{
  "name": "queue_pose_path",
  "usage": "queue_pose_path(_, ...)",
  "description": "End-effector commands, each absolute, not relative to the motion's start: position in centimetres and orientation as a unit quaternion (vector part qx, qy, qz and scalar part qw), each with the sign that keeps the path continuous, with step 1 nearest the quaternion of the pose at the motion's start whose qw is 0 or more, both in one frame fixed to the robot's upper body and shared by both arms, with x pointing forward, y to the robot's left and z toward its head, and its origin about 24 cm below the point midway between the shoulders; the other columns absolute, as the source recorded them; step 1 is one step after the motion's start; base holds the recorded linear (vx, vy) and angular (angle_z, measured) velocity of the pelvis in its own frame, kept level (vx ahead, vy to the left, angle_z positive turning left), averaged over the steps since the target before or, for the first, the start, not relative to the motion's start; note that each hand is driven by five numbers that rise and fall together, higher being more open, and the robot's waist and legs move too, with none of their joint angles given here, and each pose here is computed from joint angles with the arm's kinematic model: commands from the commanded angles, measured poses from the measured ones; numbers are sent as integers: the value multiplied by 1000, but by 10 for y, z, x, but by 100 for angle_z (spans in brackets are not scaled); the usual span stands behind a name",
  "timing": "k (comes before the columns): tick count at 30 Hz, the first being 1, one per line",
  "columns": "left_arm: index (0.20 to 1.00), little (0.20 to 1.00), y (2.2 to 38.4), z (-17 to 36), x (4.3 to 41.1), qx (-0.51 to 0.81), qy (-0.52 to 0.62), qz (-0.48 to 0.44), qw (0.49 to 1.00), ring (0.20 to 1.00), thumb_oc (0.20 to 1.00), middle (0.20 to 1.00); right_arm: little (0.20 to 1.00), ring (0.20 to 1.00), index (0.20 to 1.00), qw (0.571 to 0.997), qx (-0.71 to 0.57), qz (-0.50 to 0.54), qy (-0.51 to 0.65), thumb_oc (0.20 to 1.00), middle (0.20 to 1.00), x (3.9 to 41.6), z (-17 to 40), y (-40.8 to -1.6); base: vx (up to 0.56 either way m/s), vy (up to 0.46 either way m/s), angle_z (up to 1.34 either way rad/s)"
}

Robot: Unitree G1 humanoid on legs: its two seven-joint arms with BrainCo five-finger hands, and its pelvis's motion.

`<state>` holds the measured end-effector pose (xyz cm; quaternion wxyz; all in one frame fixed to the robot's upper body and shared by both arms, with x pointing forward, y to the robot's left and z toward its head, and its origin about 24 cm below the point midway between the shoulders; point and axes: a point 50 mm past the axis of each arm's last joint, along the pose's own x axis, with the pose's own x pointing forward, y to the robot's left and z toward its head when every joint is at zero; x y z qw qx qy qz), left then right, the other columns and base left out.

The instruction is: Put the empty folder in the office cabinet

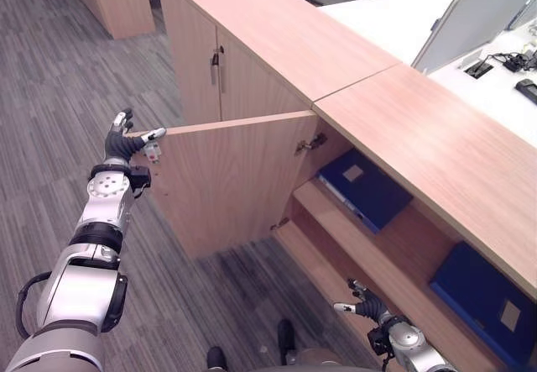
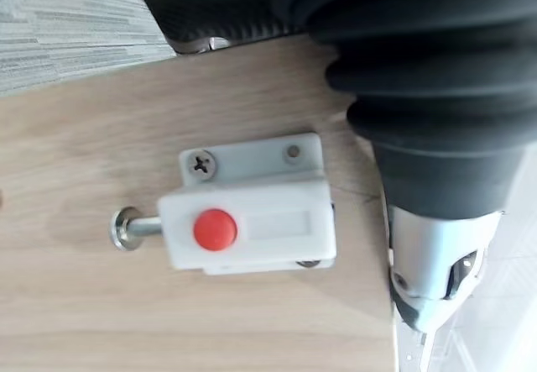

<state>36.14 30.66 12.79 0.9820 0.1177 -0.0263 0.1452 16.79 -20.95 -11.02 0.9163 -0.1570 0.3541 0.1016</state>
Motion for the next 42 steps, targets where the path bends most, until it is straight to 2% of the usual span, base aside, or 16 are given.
queue_pose_path(1, 1000, 1000, 273, 107, 370, 136, 8, 82, 987, 1000, 1000, 1000, 1000, 1000, 1000, 931, -168, 115, 303, 1000, 1000, 191, -96, -202, 19, 7, 10)
queue_pose_path(7, 1000, 1000, 237, 71, 354, 132, 19, 4, 991, 1000, 1000, 1000, 1000, 1000, 1000, 929, -172, 106, 309, 1000, 1000, 187, -98, -206, 26, 25, 12)
queue_pose_path(8, 1000, 1000, 219, 57, 343, 113, 22, -33, 993, 1000, 1000, 1000, 1000, 1000, 1000, 930, -171, 99, 311, 1000, 1000, 187, -98, -208, 25, 48, 20)
queue_pose_path(11, 1000, 1000, 201, 38, 318, 91, 27, -96, 991, 1000, 1000, 1000, 1000, 1000, 1000, 930, -169, 91, 315, 1000, 1000, 183, -98, -212, 25, 64, 19)
queue_pose_path(20, 1000, 1000, 193, 35, 279, 75, 25, -193, 978, 1000, 1000, 1000, 1000, 1000, 1000, 928, -170, 83, 321, 1000, 1000, 177, -98, -219, -1, 39, 9)
queue_pose_path(31, 1000, 1000, 194, 51, 261, 126, 10, -257, 958, 1000, 1000, 1000, 1000, 1000, 1000, 937, -178, 90, 286, 1000, 1000, 210, -86, -207, -144, 19, -40)
queue_pose_path(36, 1000, 1000, 193, 39, 246, 132, 35, -275, 952, 1000, 1000, 1000, 1000, 1000, 1000, 932, -181, 99, 299, 1000, 1000, 204, -91, -205, -40, -42, -73)
queue_pose_path(42, 1000, 1000, 175, 16, 231, 78, 69, -296, 949, 1000, 1000, 1000, 1000, 1000, 1000, 923, -193, 64, 327, 1000, 1000, 194, -96, -228, -28, -156, -46)
